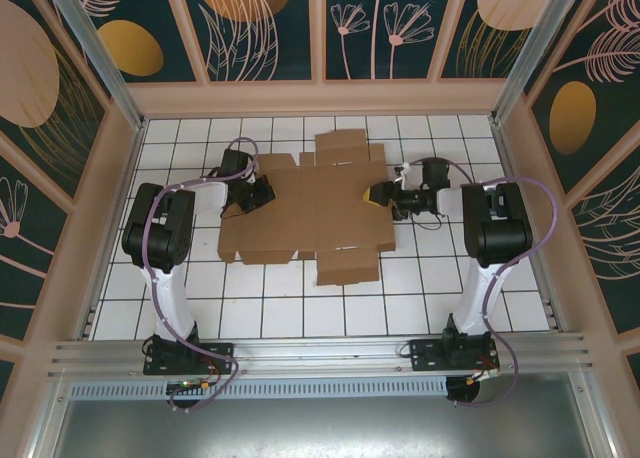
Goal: Fold the paper box
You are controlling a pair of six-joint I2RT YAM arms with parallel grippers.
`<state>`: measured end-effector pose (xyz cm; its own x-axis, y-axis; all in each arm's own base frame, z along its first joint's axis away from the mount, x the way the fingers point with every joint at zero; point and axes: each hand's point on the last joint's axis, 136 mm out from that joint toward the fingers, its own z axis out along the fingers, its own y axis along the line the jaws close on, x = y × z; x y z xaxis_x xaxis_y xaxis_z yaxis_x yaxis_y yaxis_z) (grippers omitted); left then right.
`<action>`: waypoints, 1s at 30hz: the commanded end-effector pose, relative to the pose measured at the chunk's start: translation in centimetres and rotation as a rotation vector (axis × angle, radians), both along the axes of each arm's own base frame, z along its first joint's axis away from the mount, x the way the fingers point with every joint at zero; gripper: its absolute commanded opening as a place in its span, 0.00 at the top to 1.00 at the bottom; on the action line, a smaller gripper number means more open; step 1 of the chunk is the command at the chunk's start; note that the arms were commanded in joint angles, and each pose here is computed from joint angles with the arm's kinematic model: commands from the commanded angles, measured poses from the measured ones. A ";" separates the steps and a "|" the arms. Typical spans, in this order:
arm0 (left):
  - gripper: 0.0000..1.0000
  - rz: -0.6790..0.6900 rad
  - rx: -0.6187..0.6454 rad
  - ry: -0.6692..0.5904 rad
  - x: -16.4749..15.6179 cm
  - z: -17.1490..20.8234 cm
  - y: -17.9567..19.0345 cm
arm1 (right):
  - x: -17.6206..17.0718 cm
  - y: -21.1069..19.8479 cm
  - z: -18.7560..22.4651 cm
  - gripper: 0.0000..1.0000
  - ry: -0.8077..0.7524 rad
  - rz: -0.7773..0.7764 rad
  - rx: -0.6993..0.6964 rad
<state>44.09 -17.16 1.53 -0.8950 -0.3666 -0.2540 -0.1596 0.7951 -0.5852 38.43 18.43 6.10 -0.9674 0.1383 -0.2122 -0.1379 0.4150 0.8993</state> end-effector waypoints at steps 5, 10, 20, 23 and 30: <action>1.00 0.016 0.131 0.154 -2.9 -5.3 2.3 | -0.5 -0.2 0.4 0.33 0.047 -0.005 0.126; 1.00 0.014 0.137 0.153 -2.8 -5.3 2.3 | -0.6 0.1 0.0 0.39 0.071 -0.003 0.155; 1.00 -0.004 0.094 0.149 -2.9 -5.4 1.6 | -0.2 0.2 -0.9 0.66 0.088 -0.022 0.122; 1.00 -0.007 0.082 0.144 -2.9 -5.2 1.3 | 0.8 -0.6 -1.6 0.79 0.083 -0.053 -0.010; 1.00 -0.049 0.073 0.128 -3.4 -4.6 -0.7 | 2.7 -3.0 -2.2 0.93 0.074 -0.113 -0.368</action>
